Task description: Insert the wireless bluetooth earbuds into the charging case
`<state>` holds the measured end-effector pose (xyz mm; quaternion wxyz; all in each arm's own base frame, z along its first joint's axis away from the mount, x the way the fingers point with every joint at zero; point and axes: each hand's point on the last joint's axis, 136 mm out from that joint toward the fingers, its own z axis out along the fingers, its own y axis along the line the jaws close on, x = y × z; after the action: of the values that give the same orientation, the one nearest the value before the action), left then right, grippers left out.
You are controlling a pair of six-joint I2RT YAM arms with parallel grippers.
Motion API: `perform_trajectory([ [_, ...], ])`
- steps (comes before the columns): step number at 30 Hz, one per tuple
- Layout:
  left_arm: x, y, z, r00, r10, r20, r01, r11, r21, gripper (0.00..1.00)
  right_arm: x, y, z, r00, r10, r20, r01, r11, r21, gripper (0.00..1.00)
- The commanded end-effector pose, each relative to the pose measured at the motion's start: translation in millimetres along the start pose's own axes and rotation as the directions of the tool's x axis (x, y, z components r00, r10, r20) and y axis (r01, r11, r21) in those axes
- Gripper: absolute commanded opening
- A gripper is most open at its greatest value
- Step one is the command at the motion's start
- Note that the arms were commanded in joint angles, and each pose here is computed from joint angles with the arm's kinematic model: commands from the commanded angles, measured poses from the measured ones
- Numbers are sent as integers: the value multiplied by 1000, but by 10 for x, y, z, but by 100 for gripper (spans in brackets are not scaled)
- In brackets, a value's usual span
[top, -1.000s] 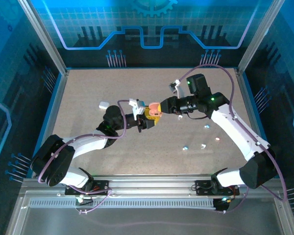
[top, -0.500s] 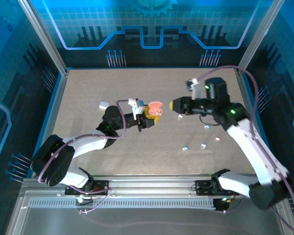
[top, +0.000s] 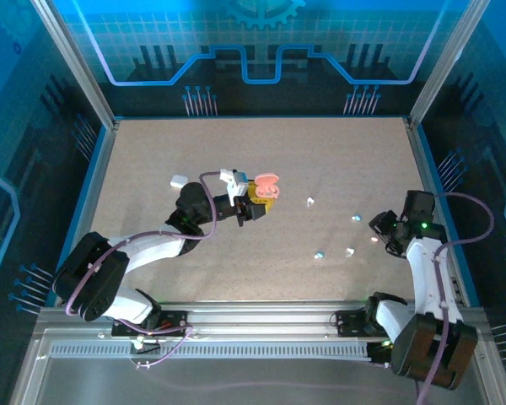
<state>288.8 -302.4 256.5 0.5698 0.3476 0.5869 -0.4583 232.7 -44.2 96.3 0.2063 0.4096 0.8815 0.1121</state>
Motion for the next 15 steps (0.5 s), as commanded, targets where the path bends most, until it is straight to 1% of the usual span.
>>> perform_trajectory([
  [1, -106, -23, -39, 999, 16, 41, -17, 1000, 9, 39, -134, 7, 101, 999, -49, 7, 49, 999, -1, 48],
  [3, -104, -27, -33, 999, 15, 41, -16, 1000, 13, 39, -192, 18, 190, 997, -72, -13, 72, 997, -1, 47],
  [6, -113, -27, -40, 999, 14, 42, -15, 1000, 11, 39, -266, -76, 337, 996, -75, -42, 78, 995, 57, 48],
  [8, -117, -27, -41, 999, 13, 44, -14, 1000, 11, 39, -323, -98, 435, 996, -75, -51, 78, 996, 53, 47],
  [9, -110, -29, -40, 999, 10, 41, -11, 1000, 12, 39, -348, -80, 486, 995, -82, -53, 84, 996, 34, 45],
  [10, -108, -29, -37, 999, 7, 40, -8, 1000, 14, 39, -368, -5, 533, 993, -104, -58, 104, 995, -13, 37],
  [11, -100, -30, -35, 999, 4, 38, -4, 1000, 15, 39, -373, 57, 557, 991, -115, -69, 112, 993, -49, 34],
  [13, -98, -37, -31, 999, -1, 36, 0, 1000, 19, 39, -392, 135, 607, 987, -130, -96, 122, 989, -82, 35],
  [15, -99, -32, -28, 999, -3, 36, 2, 1000, 18, 39, -425, 72, 672, 986, -126, -113, 122, 992, -38, 38],
])
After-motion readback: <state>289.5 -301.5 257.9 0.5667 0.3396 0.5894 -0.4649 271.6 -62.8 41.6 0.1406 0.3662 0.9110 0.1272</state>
